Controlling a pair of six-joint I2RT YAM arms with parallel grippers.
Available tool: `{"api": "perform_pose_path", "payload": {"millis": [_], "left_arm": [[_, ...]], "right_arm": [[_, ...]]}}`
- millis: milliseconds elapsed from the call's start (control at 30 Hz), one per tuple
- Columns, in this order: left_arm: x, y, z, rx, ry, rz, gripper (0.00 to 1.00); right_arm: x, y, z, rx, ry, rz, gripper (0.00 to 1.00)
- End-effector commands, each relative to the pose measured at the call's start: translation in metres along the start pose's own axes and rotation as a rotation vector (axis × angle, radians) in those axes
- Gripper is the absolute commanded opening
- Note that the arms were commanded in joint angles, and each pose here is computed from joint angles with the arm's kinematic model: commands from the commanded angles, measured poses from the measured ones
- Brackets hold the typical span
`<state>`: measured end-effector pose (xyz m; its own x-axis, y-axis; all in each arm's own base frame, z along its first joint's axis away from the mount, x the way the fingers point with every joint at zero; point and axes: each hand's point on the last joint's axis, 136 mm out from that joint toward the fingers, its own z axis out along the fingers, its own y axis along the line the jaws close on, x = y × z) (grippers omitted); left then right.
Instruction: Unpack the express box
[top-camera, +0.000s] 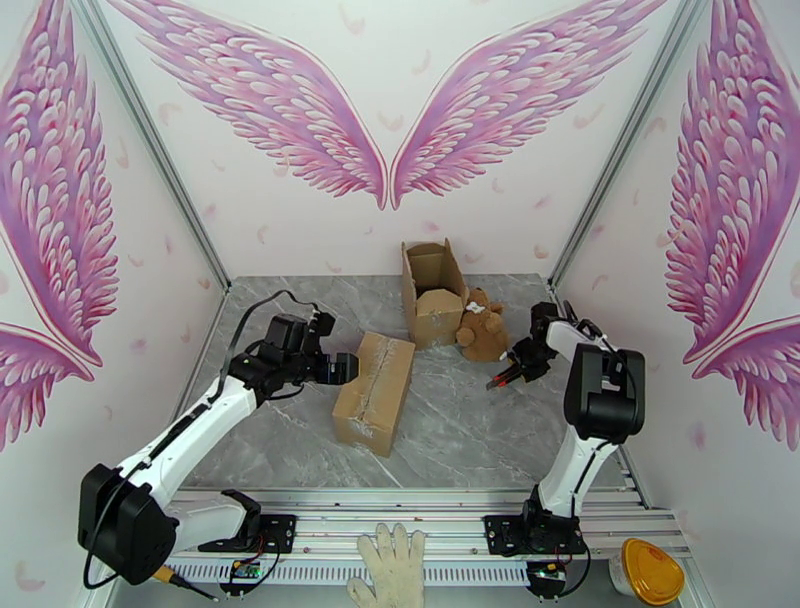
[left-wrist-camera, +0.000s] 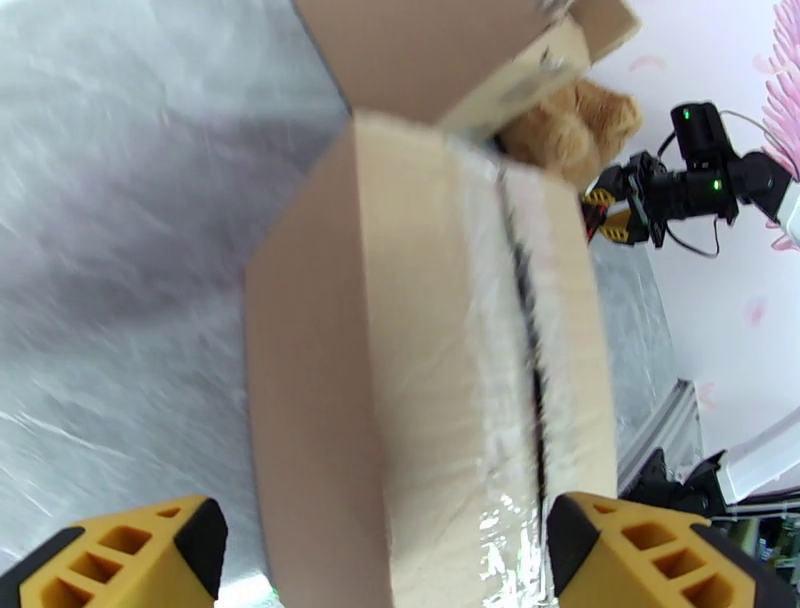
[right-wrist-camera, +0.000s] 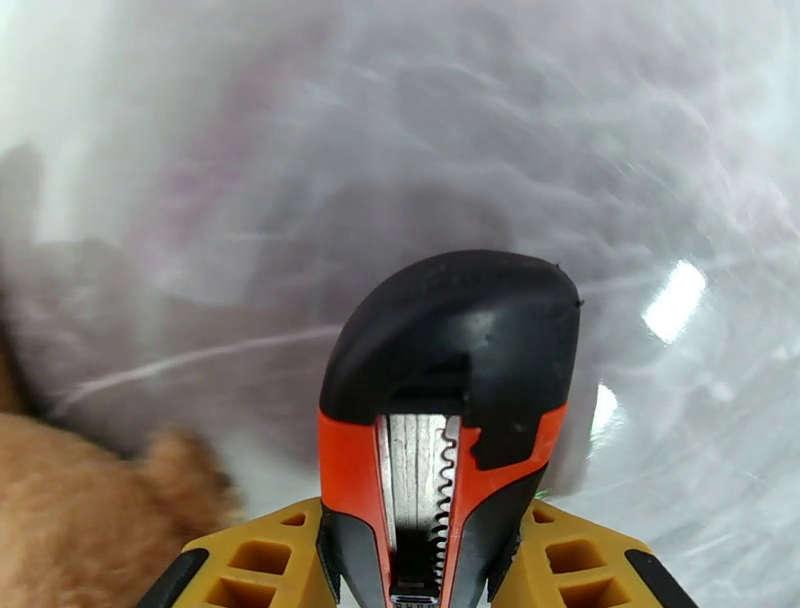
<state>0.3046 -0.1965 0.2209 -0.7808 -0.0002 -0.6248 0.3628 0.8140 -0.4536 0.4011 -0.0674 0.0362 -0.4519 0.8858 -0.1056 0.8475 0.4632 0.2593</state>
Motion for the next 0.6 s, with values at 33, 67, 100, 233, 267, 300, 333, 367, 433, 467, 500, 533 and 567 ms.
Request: {"api": "perform_pose_path", "payload": {"millis": [33, 67, 100, 233, 267, 300, 333, 367, 433, 467, 500, 533, 567], "left_arm": [[-0.046, -0.010, -0.033, -0.060, -0.157, 0.142, 0.85], [-0.055, -0.017, -0.034, -0.046, -0.176, 0.164, 0.84], [-0.065, -0.026, -0.033, -0.027, -0.188, 0.193, 0.83], [-0.099, -0.068, -0.015, 0.064, -0.184, 0.311, 0.79], [-0.104, -0.079, -0.009, 0.093, -0.176, 0.335, 0.78], [-0.109, -0.092, -0.001, 0.125, -0.165, 0.361, 0.78], [-0.114, -0.103, 0.007, 0.146, -0.155, 0.386, 0.78], [-0.117, -0.114, 0.015, 0.162, -0.143, 0.412, 0.78], [-0.118, -0.136, 0.037, 0.167, -0.098, 0.478, 0.80], [-0.117, -0.149, 0.045, 0.189, -0.080, 0.506, 0.80], [-0.116, -0.162, 0.053, 0.221, -0.060, 0.527, 0.80], [-0.115, -0.175, 0.061, 0.258, -0.049, 0.539, 0.80], [-0.115, -0.187, 0.066, 0.299, -0.045, 0.542, 0.79]], "right_arm": [[-0.005, 0.030, -0.049, -0.182, -0.092, -0.013, 0.33], [-0.005, 0.030, -0.059, -0.199, -0.109, -0.016, 0.33], [-0.005, 0.032, -0.072, -0.226, -0.135, -0.022, 0.33], [-0.002, 0.044, -0.130, -0.386, -0.247, -0.056, 0.33], [0.000, 0.047, -0.142, -0.414, -0.265, -0.068, 0.33], [0.003, 0.051, -0.157, -0.444, -0.284, -0.083, 0.33], [0.006, 0.057, -0.171, -0.474, -0.300, -0.100, 0.33], [0.009, 0.062, -0.182, -0.495, -0.313, -0.113, 0.33], [0.019, 0.075, -0.206, -0.549, -0.332, -0.153, 0.33], [0.025, 0.081, -0.215, -0.574, -0.338, -0.172, 0.33], [0.032, 0.092, -0.227, -0.620, -0.350, -0.206, 0.32], [0.041, 0.103, -0.238, -0.665, -0.359, -0.241, 0.32], [0.047, 0.110, -0.247, -0.693, -0.366, -0.265, 0.32]]}}
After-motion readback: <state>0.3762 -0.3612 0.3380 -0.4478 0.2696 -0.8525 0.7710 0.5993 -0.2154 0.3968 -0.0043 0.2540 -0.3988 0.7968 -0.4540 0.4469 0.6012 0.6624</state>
